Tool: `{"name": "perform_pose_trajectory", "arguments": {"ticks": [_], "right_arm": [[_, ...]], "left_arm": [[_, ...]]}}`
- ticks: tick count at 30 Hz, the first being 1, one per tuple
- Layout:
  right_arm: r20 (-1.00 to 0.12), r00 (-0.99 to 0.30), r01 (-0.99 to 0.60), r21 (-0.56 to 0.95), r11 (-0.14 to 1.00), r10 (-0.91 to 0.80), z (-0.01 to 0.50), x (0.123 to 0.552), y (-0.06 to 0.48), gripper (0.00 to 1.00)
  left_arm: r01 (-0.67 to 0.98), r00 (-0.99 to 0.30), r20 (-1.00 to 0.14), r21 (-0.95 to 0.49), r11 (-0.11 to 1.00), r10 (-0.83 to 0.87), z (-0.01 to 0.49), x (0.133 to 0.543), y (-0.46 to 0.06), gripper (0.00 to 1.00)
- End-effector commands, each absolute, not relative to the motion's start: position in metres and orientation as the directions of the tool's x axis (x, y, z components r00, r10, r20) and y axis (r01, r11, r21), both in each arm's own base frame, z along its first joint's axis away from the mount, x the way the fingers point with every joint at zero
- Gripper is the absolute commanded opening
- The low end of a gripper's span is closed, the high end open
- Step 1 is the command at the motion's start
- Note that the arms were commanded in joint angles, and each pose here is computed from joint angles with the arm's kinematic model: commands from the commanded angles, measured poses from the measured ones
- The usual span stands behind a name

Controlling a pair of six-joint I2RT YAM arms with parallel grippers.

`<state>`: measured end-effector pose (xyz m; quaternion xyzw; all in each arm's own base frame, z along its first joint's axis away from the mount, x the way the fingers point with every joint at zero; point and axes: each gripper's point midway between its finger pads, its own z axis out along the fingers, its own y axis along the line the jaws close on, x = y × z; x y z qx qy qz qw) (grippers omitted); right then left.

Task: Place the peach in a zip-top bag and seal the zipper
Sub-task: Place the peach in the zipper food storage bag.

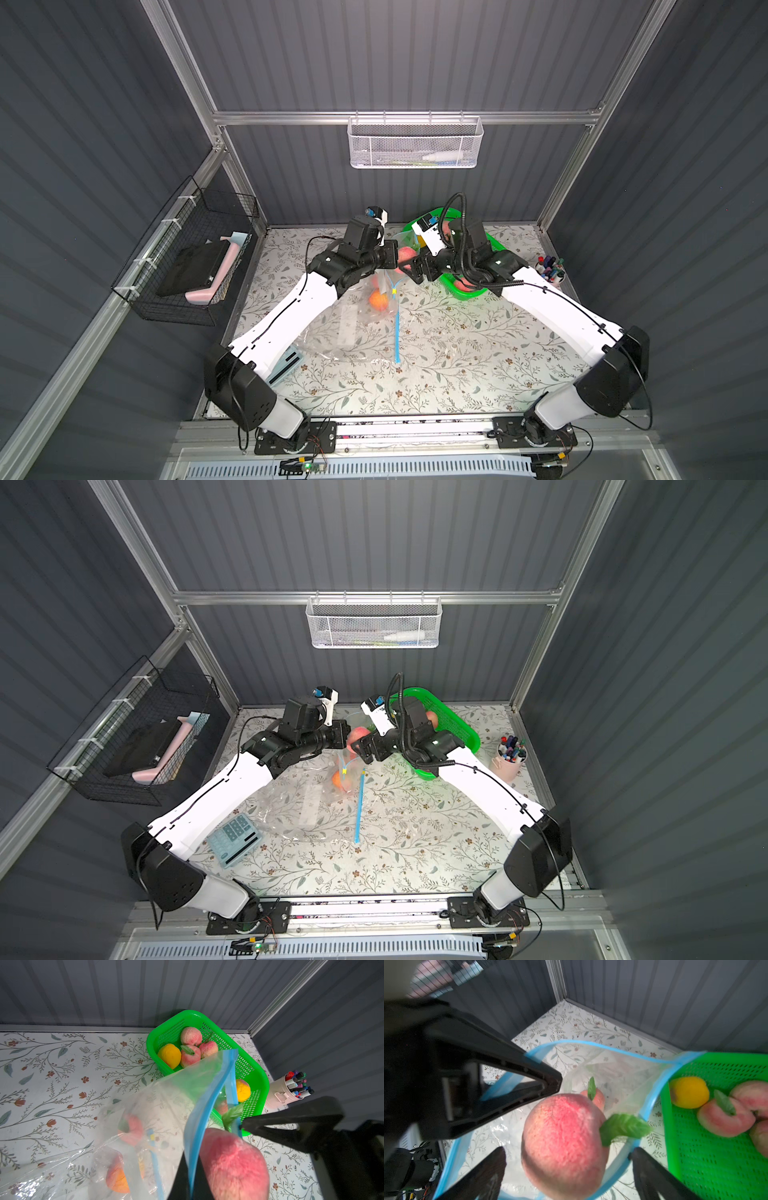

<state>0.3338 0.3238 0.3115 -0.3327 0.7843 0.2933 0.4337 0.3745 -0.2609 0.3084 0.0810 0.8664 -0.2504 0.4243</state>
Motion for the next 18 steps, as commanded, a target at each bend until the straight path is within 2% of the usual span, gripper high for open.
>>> {"name": "perform_pose_trajectory", "arguments": {"ticks": [1, 9, 11, 18], "right_arm": [[-0.929, -0.319, -0.804, 0.161, 0.572, -0.186, 0.351, 0.325, 0.322, 0.97], [-0.942, -0.307, -0.766, 0.158, 0.623, -0.138, 0.358, 0.333, 0.314, 0.97], [-0.940, -0.312, -0.731, 0.145, 0.667, -0.137, 0.353, 0.341, 0.309, 0.97], [-0.906, -0.372, -0.732, 0.154, 0.664, -0.200, 0.319, 0.352, 0.319, 0.96]], "left_arm": [[0.327, -0.591, -0.801, -0.346, 0.880, -0.095, 0.323, 0.369, -0.247, 0.00], [0.312, -0.548, -0.825, -0.352, 0.882, -0.135, 0.339, 0.361, -0.234, 0.00], [0.306, -0.539, -0.830, -0.354, 0.884, -0.146, 0.343, 0.360, -0.232, 0.00], [0.310, -0.525, -0.836, -0.363, 0.878, -0.160, 0.351, 0.360, -0.231, 0.00]]}}
